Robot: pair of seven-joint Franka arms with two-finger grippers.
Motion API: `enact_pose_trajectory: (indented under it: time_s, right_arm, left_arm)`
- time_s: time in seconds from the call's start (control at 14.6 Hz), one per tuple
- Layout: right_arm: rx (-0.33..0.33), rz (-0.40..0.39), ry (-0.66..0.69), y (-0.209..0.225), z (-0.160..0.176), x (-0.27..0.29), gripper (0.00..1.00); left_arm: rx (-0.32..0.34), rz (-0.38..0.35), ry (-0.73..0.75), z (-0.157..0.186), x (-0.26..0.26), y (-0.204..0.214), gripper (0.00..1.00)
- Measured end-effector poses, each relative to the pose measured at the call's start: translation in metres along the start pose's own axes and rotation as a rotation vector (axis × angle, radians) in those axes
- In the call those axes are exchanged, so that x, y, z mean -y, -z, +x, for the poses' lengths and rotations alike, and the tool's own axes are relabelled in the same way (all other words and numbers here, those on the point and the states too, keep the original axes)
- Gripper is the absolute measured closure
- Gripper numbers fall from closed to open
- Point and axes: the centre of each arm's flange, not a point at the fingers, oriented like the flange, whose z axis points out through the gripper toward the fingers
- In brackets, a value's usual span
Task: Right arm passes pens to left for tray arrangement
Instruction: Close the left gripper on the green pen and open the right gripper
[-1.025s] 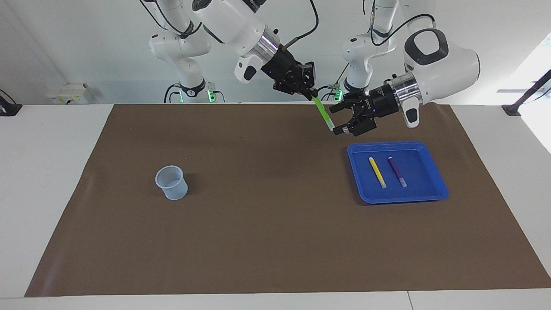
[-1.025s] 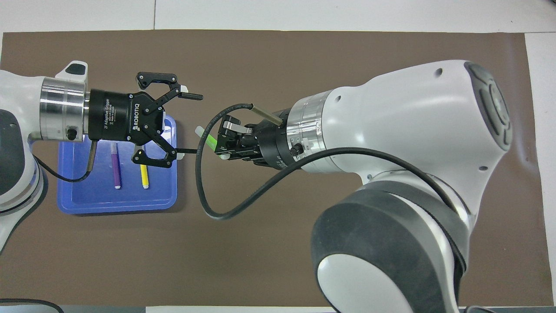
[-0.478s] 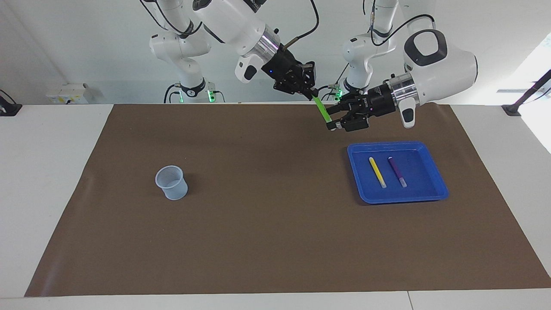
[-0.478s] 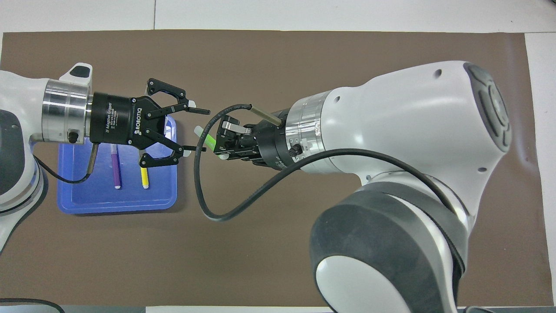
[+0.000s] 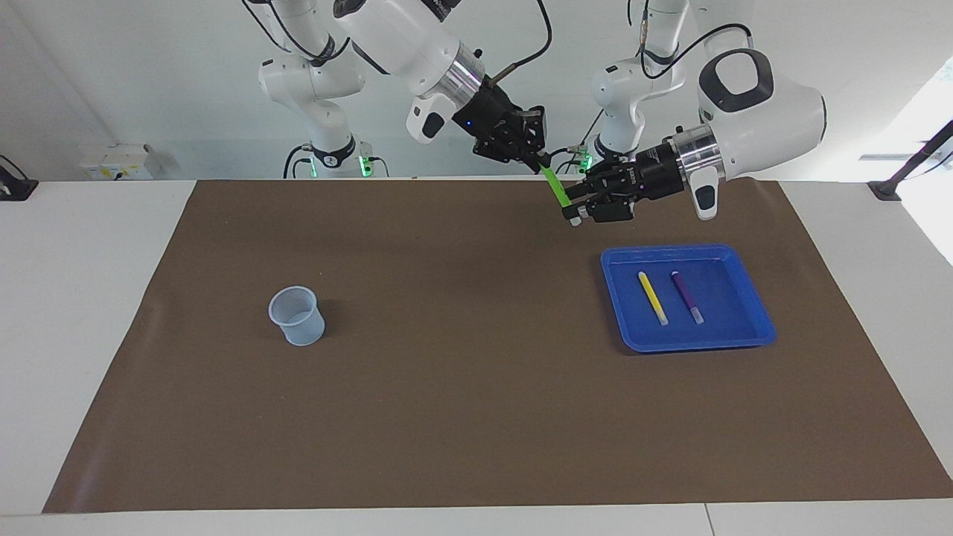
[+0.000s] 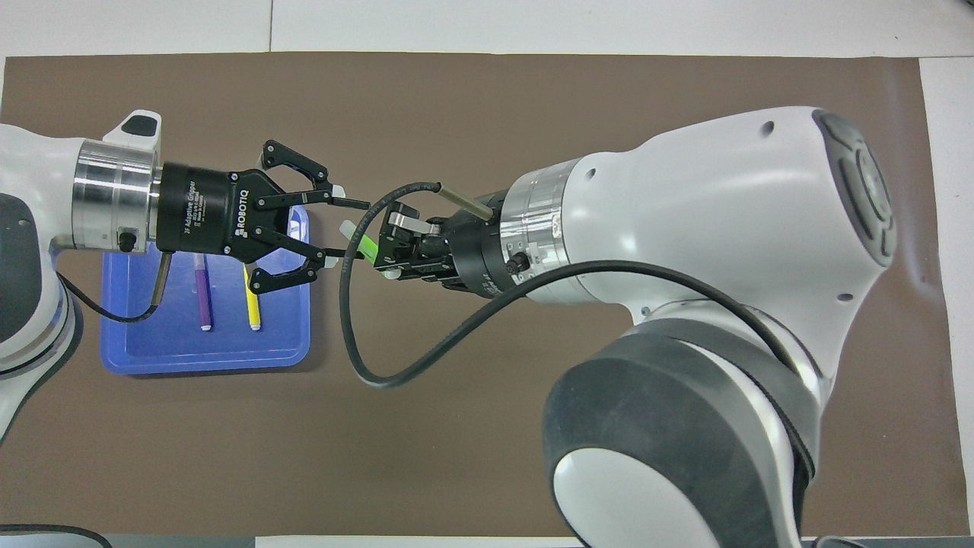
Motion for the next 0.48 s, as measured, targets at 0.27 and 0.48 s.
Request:
enact_pose_trajectory:
  time_s: [0.27,0.48]
  right_arm:
    - [-0.022,0.005,-0.002,0.0039,0.0050,-0.0009,0.83]
    - [-0.022,0.005,-0.001,0.0038,0.0045,-0.0005,0.83]
  left_arm:
    - [-0.001,0.013,-0.026,-0.0010,0.0021,-0.0004,0.78]
    - [-0.001,0.012,-0.032,-0.0014,0.0023,0.0003,0.78]
